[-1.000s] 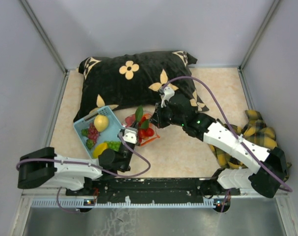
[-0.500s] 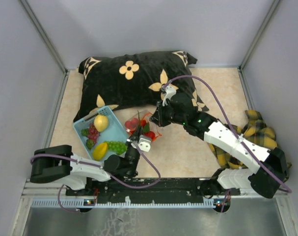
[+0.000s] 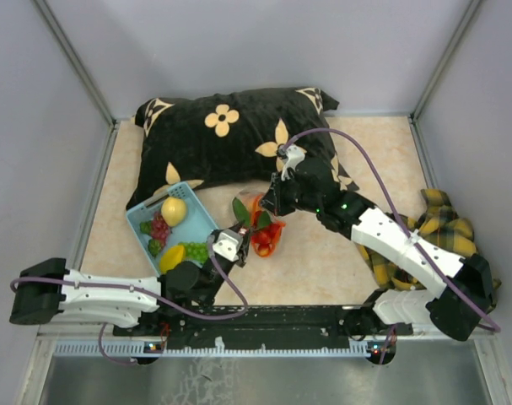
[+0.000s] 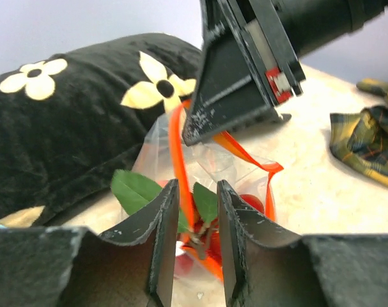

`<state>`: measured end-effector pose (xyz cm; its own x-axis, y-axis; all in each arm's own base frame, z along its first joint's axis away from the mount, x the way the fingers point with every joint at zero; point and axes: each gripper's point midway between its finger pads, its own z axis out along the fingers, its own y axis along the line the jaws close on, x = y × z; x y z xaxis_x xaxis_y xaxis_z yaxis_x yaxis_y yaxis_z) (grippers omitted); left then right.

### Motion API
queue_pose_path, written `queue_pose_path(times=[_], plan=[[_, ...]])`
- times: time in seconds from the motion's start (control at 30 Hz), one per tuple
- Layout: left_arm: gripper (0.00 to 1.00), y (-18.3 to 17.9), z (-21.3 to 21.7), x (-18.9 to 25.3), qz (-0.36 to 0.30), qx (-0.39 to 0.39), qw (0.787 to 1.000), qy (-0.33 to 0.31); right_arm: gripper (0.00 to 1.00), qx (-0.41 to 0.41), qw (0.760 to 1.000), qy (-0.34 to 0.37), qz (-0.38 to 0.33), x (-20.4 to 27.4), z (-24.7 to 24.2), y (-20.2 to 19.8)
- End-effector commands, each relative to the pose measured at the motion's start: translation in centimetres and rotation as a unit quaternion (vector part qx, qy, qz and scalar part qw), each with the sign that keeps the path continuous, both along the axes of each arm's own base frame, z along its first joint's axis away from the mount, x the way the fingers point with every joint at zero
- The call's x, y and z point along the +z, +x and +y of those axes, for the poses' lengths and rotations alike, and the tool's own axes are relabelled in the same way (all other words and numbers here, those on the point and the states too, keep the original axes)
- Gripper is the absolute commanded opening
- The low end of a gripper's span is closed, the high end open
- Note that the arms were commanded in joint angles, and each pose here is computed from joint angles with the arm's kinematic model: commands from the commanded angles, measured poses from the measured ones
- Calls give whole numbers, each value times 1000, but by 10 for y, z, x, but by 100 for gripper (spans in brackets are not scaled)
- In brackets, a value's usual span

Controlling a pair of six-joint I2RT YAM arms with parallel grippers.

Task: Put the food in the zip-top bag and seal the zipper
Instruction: Place the fake fruit in the zipper food storage bag.

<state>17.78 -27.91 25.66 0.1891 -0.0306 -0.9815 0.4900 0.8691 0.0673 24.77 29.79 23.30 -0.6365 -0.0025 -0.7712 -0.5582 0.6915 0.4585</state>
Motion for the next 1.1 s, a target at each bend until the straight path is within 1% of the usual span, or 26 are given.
queue_pose_path(times=[0.0, 0.07, 0.13, 0.17, 0.27, 0.4, 0.47, 0.57, 0.63, 0.7, 0.83, 1.07], plan=[[39, -4, -7, -15, 48, -17, 999, 4, 0, 2, 999, 31, -25, 24, 5, 7], [44, -4, 0, -23, 80, -8, 997, -6, 0, 0, 999, 32, -26, 26, 4, 7], [53, -5, 5, -32, 121, -16, 992, -26, 0, 0, 999, 30, -26, 25, 3, 6], [56, -4, 9, -42, 152, -20, 988, -35, 0, -1, 999, 30, -26, 25, 3, 7], [60, 0, 16, -52, 213, -32, 975, -60, 0, -2, 999, 29, -24, 23, 2, 7], [65, 0, 14, -63, 260, -46, 962, -72, 0, -2, 999, 35, -24, 24, 3, 7], [65, -2, 15, -72, 278, -42, 957, -78, 0, -1, 999, 38, -25, 26, 3, 7], [61, 4, 29, -87, 305, -6, 947, -102, 0, 1, 999, 37, -24, 25, 3, 6], [58, 10, 38, -92, 321, 2, 939, -124, 0, 1, 999, 36, -23, 23, 2, 5], [57, 10, 40, -95, 334, -7, 932, -143, 0, 0, 999, 36, -22, 22, 2, 5], [56, 8, 38, -109, 355, -10, 924, -138, 0, 0, 999, 37, -22, 20, 3, 6], [57, 2, 19, -122, 379, -39, 914, -137, 0, 0, 999, 40, -21, 21, 3, 7]])
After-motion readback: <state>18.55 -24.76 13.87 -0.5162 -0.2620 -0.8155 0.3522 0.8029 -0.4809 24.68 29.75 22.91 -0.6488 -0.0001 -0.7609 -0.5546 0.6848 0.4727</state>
